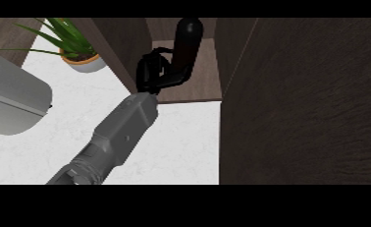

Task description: Pick up the wine, place it into the cabinet and close the cabinet

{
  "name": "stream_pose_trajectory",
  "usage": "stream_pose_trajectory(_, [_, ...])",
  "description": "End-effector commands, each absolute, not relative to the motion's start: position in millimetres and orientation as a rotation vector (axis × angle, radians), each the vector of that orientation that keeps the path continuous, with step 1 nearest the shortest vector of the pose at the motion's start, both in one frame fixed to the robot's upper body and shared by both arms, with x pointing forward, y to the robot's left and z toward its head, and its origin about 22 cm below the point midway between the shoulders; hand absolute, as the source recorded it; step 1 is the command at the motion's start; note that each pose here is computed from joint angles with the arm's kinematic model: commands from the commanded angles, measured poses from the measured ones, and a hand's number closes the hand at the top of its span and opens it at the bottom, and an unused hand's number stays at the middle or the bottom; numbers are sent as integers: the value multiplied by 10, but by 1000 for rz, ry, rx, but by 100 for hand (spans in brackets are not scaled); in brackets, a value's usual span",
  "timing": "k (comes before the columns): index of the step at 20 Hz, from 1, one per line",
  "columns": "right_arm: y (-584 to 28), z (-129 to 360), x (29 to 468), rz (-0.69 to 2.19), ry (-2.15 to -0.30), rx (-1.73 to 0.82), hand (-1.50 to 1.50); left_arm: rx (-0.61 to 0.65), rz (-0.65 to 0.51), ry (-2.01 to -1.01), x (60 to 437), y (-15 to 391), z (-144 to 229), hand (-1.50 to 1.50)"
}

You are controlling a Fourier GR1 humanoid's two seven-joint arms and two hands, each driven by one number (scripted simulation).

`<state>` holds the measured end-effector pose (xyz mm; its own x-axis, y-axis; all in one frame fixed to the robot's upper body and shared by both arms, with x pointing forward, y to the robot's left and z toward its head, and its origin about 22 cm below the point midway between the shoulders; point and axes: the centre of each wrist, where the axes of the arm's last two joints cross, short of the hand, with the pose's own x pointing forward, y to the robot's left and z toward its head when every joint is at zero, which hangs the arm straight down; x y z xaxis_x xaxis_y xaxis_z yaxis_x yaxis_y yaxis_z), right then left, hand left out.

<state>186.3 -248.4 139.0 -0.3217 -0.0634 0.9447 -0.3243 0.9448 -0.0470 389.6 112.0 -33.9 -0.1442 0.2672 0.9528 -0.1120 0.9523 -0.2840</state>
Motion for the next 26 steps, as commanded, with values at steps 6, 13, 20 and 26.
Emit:
stream_pose_trajectory(6, [-2577, 1558, 1873, 285, -1899, 247, -150, -113, 352, -1815, 3906, 1275, -374, -150])
stream_pose_trajectory(13, [-2479, 1457, 1832, 284, -1894, 248, -150, -133, 328, -1872, 3899, 1224, -302, -150])
stream_pose_trajectory(20, [-2444, 1454, 1681, 266, -1877, 218, -150, -173, 244, -1850, 3597, 1115, -448, -150])
stream_pose_trajectory(26, [-2626, 1424, 1671, 241, -1884, 214, -150, -291, 152, -1843, 3331, 1069, -118, -150])
